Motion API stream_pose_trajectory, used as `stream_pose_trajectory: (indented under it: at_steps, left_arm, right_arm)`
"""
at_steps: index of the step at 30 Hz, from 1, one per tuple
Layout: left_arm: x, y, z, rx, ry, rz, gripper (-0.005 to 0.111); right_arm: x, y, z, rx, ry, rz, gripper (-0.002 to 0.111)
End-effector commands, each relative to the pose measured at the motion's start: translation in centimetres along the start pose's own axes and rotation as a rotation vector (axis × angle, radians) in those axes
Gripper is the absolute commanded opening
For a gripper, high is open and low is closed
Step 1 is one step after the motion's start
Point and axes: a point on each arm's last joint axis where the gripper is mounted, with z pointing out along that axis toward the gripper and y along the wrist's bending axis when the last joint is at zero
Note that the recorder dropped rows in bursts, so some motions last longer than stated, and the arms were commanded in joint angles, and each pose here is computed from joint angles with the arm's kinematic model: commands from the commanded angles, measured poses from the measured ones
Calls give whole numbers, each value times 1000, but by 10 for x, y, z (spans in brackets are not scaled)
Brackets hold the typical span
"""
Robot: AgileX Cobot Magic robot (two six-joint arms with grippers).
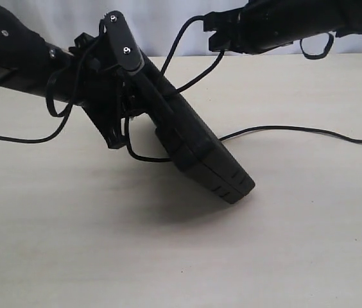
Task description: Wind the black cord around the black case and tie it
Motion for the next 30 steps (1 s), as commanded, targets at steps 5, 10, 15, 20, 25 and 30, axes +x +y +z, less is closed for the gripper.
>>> stream_pose_trajectory:
  at_steps: [5,10,15,20,25,30]
  left_arm:
    - [-22,6,-54,-89,-75,118,49]
    - [-28,5,-68,-92,-114,10,49]
    - [-11,-3,-34,1,-35,-36,49]
    - [10,-12,10,93,53,-104,49]
    - [26,-16,36,106,106,-131,48]
    - [36,-18,53,97,136,-139,48]
  right_arm:
    - [-6,6,-14,-9,-18,-20,4]
    - [-6,6,-13,-8,-17,-15,4]
    - [-5,6,-13,-13,-10,-3,4]
    - [-4,7,-13,-23,5,-4,4]
    - [-4,7,-13,-26,10,-4,4]
    - [-4,7,-13,-26,10,-4,4]
